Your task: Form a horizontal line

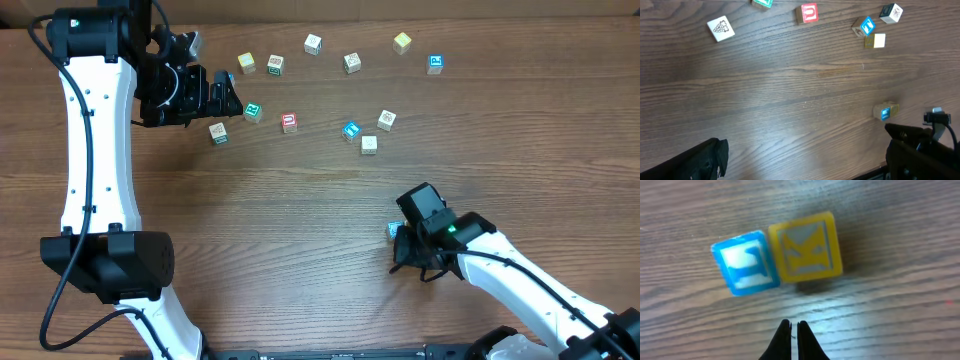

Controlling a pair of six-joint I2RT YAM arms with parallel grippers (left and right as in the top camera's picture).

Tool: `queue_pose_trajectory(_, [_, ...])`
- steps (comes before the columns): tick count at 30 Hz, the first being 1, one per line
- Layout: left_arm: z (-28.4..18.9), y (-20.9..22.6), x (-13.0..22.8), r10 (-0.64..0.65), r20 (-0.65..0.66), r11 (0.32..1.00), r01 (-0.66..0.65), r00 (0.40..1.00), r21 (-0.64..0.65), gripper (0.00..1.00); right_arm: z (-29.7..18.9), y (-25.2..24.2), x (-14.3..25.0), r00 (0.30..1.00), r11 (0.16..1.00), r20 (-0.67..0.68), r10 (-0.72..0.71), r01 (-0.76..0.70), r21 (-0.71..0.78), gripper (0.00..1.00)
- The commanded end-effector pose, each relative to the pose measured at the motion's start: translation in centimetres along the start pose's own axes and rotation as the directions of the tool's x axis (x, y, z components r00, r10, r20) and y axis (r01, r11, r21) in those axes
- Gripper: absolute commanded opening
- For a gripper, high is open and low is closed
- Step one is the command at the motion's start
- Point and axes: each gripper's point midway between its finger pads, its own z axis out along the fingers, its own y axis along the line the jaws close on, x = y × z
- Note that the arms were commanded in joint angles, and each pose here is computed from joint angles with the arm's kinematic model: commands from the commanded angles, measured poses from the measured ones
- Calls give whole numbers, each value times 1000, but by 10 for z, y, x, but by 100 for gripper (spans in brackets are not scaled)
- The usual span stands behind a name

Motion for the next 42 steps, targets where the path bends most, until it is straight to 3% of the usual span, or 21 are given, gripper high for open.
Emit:
queue_pose_trajectory(1, [0, -3, -4, 8, 9, 1000, -8, 1000, 1, 100, -35, 35, -40, 993, 995, 110, -42, 52, -89, 4])
queue_pose_trajectory(9, [0, -3, -4, 8, 9, 1000, -8, 1000, 1, 100, -64, 74, -98, 944, 975, 327, -40, 108, -192, 4])
queue_pose_trajectory(20, [0, -3, -4, 8, 9, 1000, -8, 1000, 1, 99, 2, 79, -69, 980, 969, 111, -165, 182, -167, 4])
queue_pose_trajectory(34, [0, -3, -4, 8, 9, 1000, -8, 1000, 1, 100, 4, 87, -55, 906, 898, 119, -407, 420, -131, 4])
queue_pose_trajectory(42, [0, -3, -4, 8, 9, 1000, -8, 1000, 1, 99, 9, 85, -44, 887, 882, 89, -454, 461, -98, 4])
